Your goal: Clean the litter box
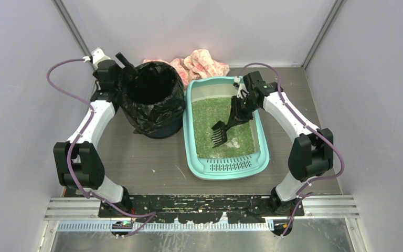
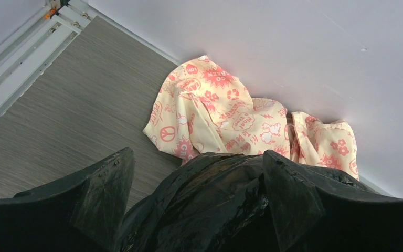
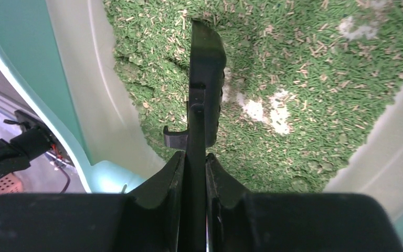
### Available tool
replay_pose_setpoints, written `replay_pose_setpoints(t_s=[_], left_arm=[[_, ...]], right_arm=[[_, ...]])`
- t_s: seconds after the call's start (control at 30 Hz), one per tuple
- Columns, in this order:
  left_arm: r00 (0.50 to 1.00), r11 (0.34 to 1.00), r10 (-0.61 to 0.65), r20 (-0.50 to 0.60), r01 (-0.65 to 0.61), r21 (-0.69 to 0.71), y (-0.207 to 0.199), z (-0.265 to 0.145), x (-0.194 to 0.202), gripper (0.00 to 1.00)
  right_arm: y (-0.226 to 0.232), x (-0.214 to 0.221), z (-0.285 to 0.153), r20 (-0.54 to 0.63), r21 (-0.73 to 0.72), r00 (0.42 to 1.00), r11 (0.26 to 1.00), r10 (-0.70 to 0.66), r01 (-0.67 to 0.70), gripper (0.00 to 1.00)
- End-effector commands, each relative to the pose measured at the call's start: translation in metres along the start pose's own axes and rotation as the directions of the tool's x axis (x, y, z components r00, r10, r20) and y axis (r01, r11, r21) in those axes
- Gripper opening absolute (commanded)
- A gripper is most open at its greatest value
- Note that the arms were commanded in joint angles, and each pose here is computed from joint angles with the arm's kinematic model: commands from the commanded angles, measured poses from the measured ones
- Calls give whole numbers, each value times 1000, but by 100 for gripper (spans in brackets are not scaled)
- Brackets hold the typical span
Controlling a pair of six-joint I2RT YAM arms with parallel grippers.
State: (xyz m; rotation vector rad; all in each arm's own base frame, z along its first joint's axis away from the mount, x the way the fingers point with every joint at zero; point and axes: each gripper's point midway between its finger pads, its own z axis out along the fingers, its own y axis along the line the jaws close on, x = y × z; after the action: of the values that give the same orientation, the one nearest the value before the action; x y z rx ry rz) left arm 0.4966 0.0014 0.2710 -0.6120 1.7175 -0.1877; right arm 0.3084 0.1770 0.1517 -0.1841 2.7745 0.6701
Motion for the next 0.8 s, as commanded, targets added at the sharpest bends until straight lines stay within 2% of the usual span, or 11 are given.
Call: replay_pose_setpoints(t_s=[0.0,0.2,0.4,0.53,0.67,0.77], left_arm=[[997,999,30,-71,-29,24,-7,-7,20,90],[997,999,31,-73,-29,27,-7,-6,20,90],[997,999,29,-70,-27,34,-10,-5,18,90],[997,999,37,-73,-34,43,-12,-5,19,90],[997,998,34,-76,-30,55,-14,-3,20,90],[997,998,33,-76,-29,58,-15,-1,20,90]], right_arm=[[13,6,11,-17,-91,1000,996,8,-9,1],[15,20,30,-104,-162,994,987,-14,-3,1],[22,18,44,-134,-249,990,968,-54,19,1],[36,13,43,-117,-347,991,938,-62,17,1],[55,0,27,-61,-496,998,869,-29,-5,1],[56,-11,12,-19,-525,1000,851,1,-11,1]])
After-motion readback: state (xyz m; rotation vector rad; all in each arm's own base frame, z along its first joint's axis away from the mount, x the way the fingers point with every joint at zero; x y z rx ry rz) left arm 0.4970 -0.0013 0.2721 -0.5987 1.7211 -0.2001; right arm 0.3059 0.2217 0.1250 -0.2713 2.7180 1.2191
